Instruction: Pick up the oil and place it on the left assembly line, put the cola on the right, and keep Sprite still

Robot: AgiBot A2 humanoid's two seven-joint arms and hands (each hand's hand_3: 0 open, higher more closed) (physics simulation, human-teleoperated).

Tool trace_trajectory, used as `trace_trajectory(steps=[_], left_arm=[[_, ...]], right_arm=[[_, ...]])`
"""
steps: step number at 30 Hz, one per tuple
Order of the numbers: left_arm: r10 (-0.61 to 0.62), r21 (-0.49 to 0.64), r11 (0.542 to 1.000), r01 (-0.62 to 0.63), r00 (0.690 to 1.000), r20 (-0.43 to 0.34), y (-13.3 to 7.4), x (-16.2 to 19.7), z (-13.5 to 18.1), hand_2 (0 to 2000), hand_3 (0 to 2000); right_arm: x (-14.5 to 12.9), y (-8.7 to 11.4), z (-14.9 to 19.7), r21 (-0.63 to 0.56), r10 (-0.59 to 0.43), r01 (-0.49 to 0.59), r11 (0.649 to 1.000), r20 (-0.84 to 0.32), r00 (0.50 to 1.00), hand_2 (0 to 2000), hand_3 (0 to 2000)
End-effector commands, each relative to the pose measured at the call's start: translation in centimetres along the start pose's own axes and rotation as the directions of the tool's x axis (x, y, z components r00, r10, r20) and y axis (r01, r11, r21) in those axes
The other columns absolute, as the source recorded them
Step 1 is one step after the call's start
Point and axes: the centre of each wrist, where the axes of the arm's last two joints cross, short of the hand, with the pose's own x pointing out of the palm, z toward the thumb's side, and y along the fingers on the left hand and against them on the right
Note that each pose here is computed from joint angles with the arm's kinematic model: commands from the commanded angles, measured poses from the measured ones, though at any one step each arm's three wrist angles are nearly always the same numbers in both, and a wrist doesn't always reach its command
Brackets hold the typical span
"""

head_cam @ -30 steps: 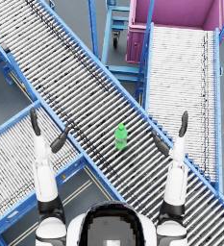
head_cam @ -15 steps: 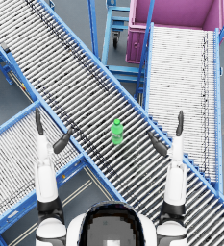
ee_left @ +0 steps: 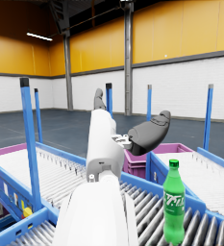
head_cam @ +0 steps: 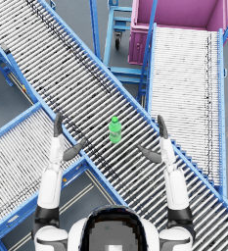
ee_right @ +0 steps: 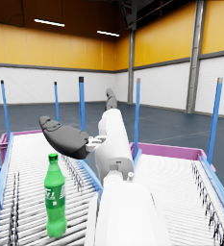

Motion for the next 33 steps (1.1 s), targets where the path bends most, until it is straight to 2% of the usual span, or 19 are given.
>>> trace_trajectory(steps=[1, 3, 7, 33], left_arm=[[-0.009, -0.022, 1.0, 0.01, 1.0, 0.026, -0.2, 0.2, -0.3, 0, 0], [-0.03, -0.085, 0.996, 0.039, 0.994, 0.102, -0.7, 0.6, -1.1, 0, 0], [-0.037, -0.113, 0.992, 0.052, 0.99, 0.135, -0.9, 0.8, -1.5, 0, 0], [-0.039, -0.123, 0.991, 0.057, 0.988, 0.147, -1.0, 0.9, -1.6, 0, 0]], right_arm=[[0.2, 0.1, -0.2, 0.012, 0.019, -0.019, 1.0, 0.026, 0.999, 0, 0], [0.7, 0.2, -0.6, 0.046, 0.069, -0.074, 0.996, 0.103, 0.992, 0, 0], [0.9, 0.3, -0.8, 0.061, 0.088, -0.097, 0.993, 0.137, 0.987, 0, 0], [1.0, 0.4, -0.9, 0.065, 0.095, -0.106, 0.992, 0.149, 0.984, 0, 0]])
